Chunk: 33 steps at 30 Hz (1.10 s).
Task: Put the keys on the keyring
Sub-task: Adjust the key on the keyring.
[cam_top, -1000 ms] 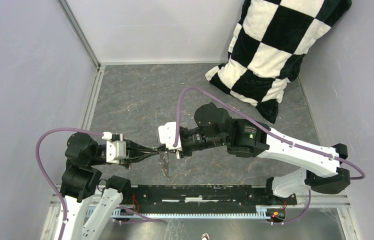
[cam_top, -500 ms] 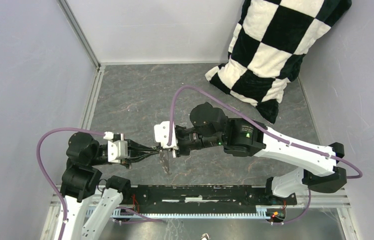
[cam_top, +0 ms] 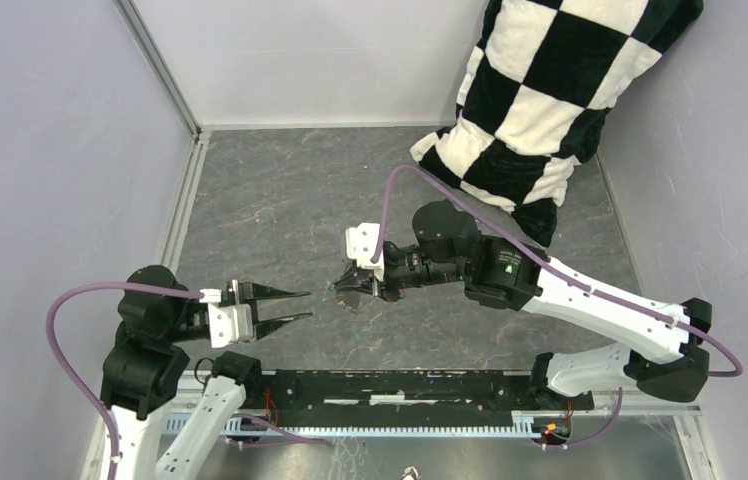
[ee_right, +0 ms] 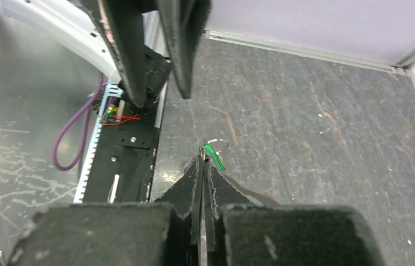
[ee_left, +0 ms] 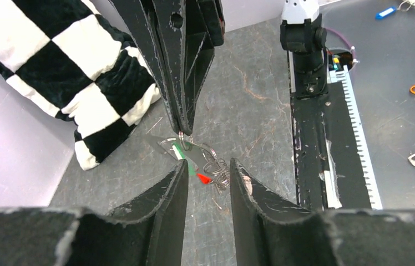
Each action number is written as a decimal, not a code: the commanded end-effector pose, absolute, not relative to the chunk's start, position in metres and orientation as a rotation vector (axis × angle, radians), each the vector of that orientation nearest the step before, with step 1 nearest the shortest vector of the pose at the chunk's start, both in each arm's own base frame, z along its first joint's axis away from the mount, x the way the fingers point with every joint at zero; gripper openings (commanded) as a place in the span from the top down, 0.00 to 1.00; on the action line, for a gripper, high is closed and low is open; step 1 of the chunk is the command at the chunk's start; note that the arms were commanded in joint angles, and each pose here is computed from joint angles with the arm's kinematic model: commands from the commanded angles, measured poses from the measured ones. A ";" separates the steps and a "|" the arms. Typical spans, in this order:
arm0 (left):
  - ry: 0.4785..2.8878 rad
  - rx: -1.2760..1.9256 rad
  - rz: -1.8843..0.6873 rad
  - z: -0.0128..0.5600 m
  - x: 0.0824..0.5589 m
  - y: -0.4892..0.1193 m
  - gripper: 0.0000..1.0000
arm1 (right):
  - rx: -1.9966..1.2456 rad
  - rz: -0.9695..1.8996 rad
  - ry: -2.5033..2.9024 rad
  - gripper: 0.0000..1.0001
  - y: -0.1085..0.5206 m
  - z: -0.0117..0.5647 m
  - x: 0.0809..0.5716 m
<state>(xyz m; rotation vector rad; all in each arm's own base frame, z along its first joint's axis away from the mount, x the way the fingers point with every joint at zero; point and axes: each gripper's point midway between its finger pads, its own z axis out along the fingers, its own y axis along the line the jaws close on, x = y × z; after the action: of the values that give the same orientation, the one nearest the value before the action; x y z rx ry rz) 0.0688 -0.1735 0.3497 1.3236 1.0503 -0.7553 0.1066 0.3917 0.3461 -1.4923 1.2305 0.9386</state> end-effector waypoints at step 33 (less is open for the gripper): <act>0.822 1.529 -0.706 0.345 0.059 -0.179 0.59 | -1.747 1.171 1.108 1.00 0.411 0.367 0.068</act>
<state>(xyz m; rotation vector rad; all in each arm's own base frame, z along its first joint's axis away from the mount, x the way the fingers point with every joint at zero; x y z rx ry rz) 0.0638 -0.1772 0.3399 1.5238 0.8462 -0.6795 0.0709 0.4098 0.3442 -1.7589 1.1896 1.1541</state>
